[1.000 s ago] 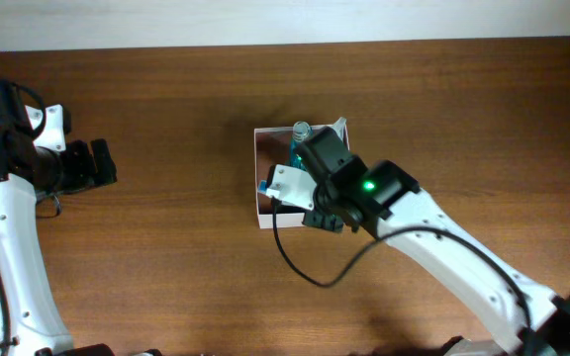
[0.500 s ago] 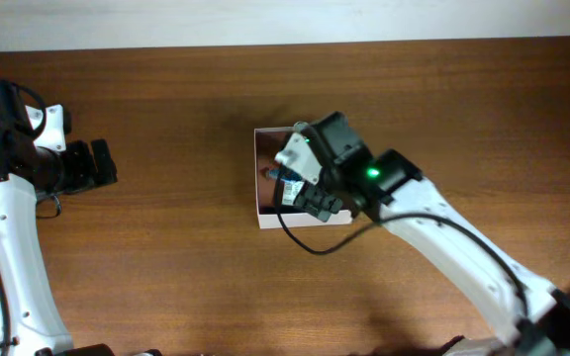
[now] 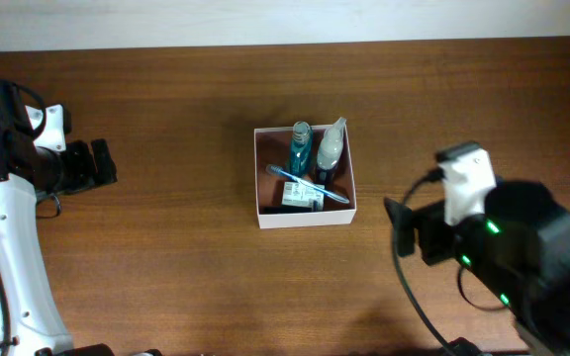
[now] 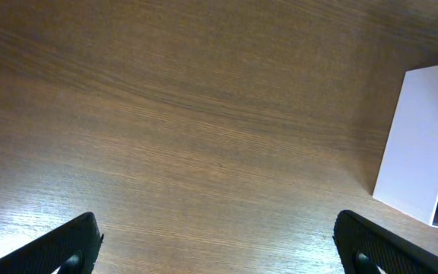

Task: Pack container

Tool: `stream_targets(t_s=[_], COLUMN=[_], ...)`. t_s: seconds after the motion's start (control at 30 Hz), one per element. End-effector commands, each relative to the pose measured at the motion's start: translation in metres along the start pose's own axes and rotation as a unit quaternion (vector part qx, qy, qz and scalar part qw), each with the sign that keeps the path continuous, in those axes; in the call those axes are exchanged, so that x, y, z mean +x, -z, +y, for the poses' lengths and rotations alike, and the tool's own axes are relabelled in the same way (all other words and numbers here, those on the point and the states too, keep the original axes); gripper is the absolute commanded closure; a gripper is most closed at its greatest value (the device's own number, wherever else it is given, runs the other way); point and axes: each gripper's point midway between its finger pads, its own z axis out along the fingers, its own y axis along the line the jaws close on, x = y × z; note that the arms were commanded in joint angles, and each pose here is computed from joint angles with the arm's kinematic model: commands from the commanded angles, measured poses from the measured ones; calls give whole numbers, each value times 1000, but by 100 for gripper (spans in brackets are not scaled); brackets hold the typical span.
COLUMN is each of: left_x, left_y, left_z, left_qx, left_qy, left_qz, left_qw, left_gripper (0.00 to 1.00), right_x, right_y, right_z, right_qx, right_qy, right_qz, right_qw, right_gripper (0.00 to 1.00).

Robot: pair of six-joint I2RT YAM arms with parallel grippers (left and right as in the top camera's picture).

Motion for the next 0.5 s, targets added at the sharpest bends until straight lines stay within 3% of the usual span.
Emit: stream_targets(t_s=[0.0,0.27,0.47], left_x=[-3,-3,-3], left_y=[7,7,7], left_z=[-1,-1,-1], left_qx=[4,4,4], left_qy=[6,6,6], left_qz=[-12,-12,-12], left_qw=[1000,1000,1000], left_gripper=[0,0,0], right_x=[-6,20,8], right_y=[18,19,24], right_z=[-5,-11,-37], right_qx=[4,22,87], right_qy=[-20,0,-10], right_qz=[-29,21,-13], right_qw=[999,1000,996], right_gripper=[1,1,1])
